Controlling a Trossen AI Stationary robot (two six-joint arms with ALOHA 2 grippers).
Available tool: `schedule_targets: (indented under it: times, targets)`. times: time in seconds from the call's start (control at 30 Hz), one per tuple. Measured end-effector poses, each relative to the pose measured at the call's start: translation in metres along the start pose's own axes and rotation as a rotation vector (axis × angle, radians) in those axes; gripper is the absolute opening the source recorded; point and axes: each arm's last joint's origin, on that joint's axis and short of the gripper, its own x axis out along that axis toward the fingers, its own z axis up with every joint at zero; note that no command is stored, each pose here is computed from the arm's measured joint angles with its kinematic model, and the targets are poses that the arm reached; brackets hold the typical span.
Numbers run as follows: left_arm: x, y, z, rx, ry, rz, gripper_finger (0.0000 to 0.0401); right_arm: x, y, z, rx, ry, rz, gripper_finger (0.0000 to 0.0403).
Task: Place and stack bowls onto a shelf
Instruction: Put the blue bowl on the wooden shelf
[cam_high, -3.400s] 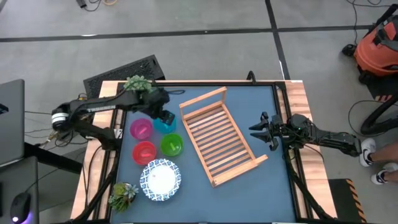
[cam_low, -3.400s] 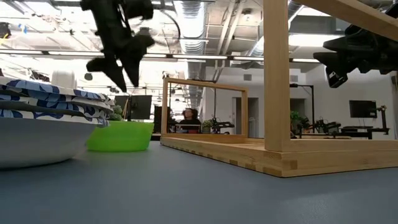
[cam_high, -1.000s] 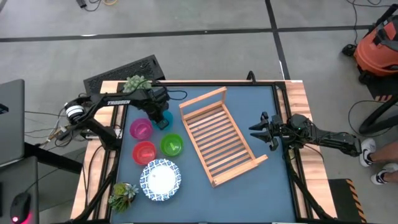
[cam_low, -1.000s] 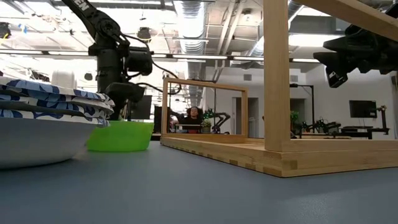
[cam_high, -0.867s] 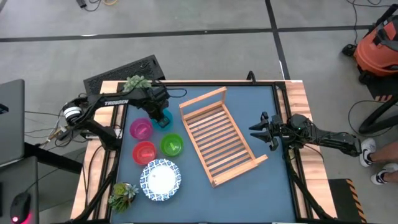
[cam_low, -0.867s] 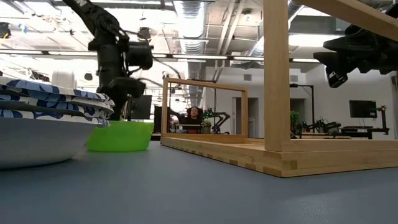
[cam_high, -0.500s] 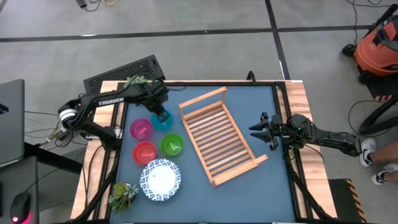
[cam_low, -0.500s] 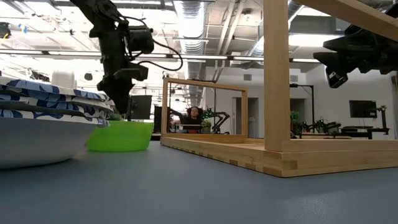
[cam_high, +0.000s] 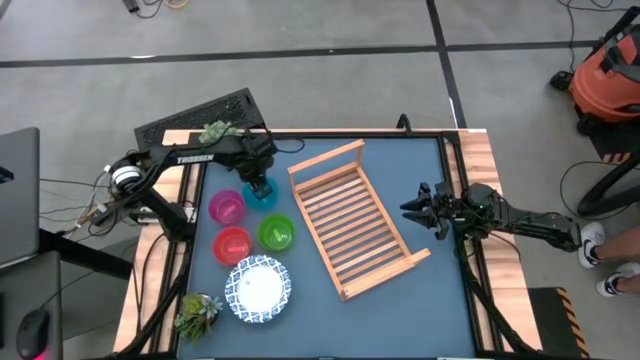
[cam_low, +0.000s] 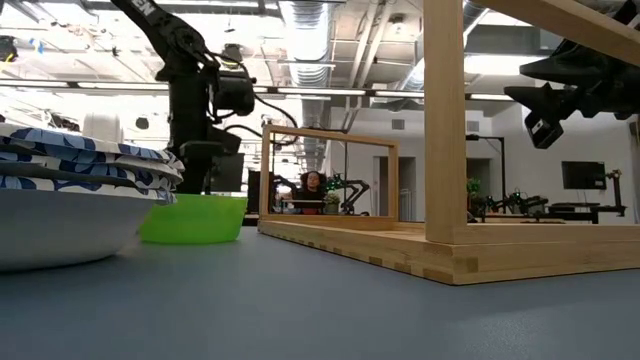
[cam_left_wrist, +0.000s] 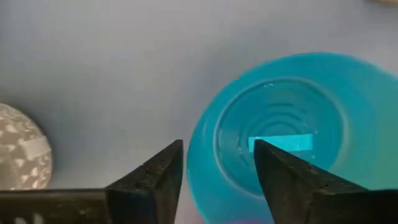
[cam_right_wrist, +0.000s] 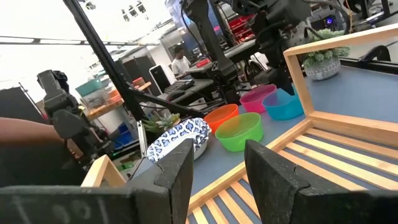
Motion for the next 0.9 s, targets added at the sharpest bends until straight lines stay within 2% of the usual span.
schedule_targets:
  times: [0.17, 0.3, 0.47, 0.63, 0.9]
  targets:
    - [0.01, -0.001, 0.001, 0.011, 0.036, -0.004, 0.0089, 0.0, 0.0, 0.0, 0.0, 0.0, 0.0, 0.0171]
    - [0.009, -0.002, 0.0, -0.003, 0.043, -0.05, 0.0014, 0.0, 0.0, 0.0, 0.001, 0.0, 0.0, 0.0171]
    - [-0.002, -0.003, -0.002, -0.037, 0.023, -0.075, 0.0002, 0.0, 0.0, 0.0, 0.001, 0.0, -0.001, 0.0171]
    - [-0.025, -0.001, 0.005, -0.08, -0.02, -0.073, 0.0, 0.0, -0.001, 0.0, 0.001, -0.011, -0.022, 0.0171]
    - [-0.086, 0.003, 0.022, -0.131, -0.037, -0.072, 0.0, 0.0, -0.001, 0.0, 0.001, -0.011, -0.022, 0.0171]
